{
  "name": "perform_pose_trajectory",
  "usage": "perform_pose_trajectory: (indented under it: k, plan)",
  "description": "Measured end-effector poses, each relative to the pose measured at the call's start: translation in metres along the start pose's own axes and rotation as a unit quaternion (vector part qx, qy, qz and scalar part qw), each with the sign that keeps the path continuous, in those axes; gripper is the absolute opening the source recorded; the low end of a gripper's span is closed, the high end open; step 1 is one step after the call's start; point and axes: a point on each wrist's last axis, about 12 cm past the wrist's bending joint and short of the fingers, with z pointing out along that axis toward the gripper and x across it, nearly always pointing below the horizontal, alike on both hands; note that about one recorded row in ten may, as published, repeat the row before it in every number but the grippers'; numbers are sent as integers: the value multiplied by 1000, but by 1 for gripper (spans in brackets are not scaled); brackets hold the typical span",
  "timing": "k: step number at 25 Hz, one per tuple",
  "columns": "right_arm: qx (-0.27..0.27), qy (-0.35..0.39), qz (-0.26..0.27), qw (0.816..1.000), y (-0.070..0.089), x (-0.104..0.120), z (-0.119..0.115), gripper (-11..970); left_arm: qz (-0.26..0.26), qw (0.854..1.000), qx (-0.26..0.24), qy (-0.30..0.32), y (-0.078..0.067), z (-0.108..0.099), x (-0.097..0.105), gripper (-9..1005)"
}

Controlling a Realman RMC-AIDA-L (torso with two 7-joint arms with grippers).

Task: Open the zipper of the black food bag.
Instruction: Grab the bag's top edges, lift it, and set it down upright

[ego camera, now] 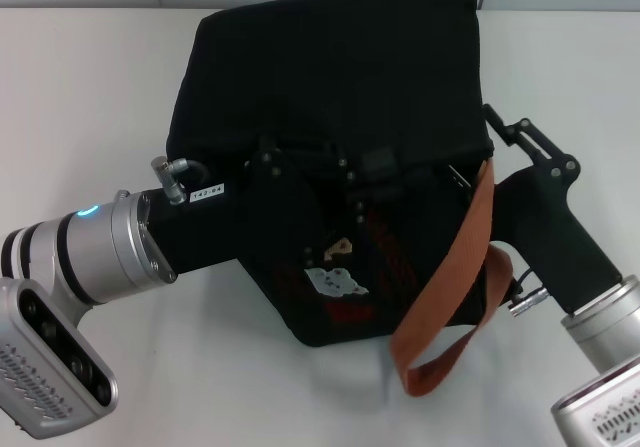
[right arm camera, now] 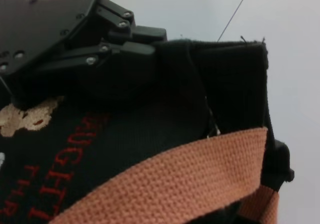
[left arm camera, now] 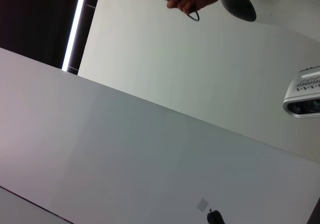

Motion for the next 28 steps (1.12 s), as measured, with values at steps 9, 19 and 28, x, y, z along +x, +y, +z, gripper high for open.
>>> perform_pose_trajectory:
  k: [9, 19, 28]
  plan:
    - [-30, -10, -1, 999, 13, -5, -14, 501, 0, 1000, 0, -1, 0, 0, 0, 87]
    - [-31, -17, -5, 999, 12, -7, -14, 515, 2, 1000, 1, -3, 1, 2, 1, 87]
    - [-41, -21, -8, 999, 11, -5, -2, 542, 1, 1000, 0, -4, 1, 2, 1, 86]
